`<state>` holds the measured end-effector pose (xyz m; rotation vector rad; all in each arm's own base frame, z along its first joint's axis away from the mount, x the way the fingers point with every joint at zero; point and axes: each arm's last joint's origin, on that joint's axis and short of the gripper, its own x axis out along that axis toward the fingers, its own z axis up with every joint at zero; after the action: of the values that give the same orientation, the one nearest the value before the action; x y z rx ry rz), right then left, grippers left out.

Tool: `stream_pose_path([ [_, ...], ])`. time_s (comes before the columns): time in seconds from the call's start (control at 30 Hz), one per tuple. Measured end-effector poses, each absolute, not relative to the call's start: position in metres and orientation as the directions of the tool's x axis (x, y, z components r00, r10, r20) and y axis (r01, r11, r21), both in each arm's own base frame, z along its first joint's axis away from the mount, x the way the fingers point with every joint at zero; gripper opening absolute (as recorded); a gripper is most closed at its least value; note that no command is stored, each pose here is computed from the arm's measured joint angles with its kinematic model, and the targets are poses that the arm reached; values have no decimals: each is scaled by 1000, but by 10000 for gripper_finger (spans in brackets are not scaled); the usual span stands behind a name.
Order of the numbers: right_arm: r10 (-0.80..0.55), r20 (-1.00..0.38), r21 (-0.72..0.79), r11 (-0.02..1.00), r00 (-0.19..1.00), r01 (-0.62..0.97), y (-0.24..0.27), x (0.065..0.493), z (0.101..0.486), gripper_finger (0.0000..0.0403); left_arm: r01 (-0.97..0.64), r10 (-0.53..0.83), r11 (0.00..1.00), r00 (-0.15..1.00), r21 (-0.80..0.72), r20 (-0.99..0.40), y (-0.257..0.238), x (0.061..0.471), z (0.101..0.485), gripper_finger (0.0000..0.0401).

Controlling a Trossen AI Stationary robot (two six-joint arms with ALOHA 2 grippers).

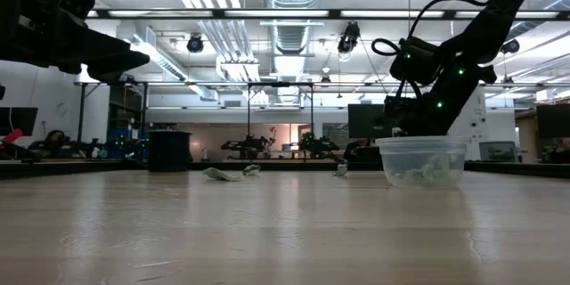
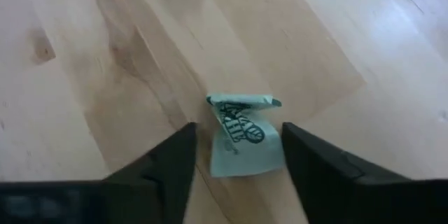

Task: Pick and place Stevia / Truvia into bins
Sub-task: Put the white stevia packet into the right transparent container

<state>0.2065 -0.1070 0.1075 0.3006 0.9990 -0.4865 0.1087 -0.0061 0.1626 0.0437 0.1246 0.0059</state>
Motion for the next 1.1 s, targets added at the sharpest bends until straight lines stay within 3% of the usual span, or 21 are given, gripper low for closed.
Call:
stream_pose_path([
  [0.2, -244, -859, 5, 875, 449, 484, -107, 206, 107, 33, -3, 9, 999, 992, 44, -124, -6, 109, 163, 212],
  [0.23, -243, -860, 2, 878, 450, 478, -107, 206, 107, 23, -3, 9, 999, 992, 44, -124, -6, 109, 163, 212],
  [0.83, -136, -842, 76, 929, 523, 363, -85, 193, 140, 8, -3, 9, 999, 992, 44, -124, -6, 109, 163, 212],
  [1.1, -53, -751, 102, 976, 658, 195, -59, 189, 171, 8, -3, 9, 999, 992, 44, -124, -6, 109, 163, 212],
])
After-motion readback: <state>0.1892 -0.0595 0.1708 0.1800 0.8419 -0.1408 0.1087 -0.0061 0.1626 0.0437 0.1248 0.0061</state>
